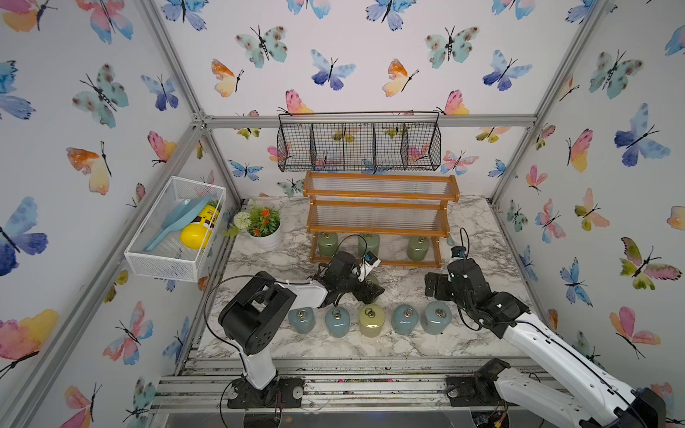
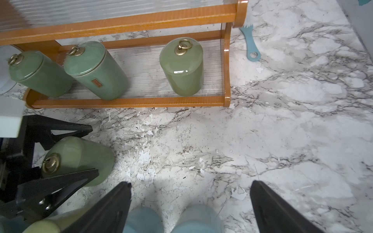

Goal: Remove the tea canisters from the shelf
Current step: Place the tea canister at the center of the board.

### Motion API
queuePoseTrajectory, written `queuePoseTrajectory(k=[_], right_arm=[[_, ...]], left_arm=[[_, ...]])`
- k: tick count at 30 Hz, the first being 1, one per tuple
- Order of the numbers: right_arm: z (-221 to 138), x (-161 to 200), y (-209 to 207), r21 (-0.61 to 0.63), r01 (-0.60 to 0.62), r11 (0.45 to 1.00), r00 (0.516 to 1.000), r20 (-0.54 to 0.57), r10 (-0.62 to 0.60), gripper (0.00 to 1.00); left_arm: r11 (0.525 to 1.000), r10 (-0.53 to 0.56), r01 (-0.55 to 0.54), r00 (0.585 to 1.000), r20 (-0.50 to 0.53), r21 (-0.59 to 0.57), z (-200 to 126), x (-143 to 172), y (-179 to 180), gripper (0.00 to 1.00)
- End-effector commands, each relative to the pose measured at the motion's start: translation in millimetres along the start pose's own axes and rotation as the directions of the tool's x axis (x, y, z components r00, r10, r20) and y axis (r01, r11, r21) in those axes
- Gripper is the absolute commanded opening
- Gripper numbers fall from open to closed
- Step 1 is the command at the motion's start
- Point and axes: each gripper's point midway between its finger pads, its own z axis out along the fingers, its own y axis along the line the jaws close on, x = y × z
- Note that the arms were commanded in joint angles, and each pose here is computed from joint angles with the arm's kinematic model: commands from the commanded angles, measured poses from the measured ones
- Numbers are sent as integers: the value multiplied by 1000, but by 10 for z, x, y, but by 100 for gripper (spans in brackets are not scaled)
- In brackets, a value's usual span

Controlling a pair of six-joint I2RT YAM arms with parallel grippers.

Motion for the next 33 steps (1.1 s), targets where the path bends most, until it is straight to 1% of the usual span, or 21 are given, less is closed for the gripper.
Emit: queuePoseTrajectory(k=[1,10,17,23,28,33], right_arm=[[22,17,-32,15,-1,1000,1000,-4,1,98],[59,45,-12,7,5,1000,1000,-13,-5,98],[62,52,-10,6,5,1000,1000,-15,-5,98],[80,62,-10,8,14,1000,1000,-19,-14,98],[128,52,12,10,32,999,999,-18,-32,98],[205,1,33,17,57,998,998,-7,-57,98]], left_arm=[[999,27,-27,999,21,-26,-92,-64,9,90],[999,33,-32,999,36,-44,-200,-113,-4,92],[996,52,-47,996,68,-78,-303,-326,22,94],[993,53,-41,993,107,-112,-482,-507,15,94],[979,1,21,994,105,-202,-713,-514,107,94],[944,-89,93,996,27,-318,-934,-363,249,94]])
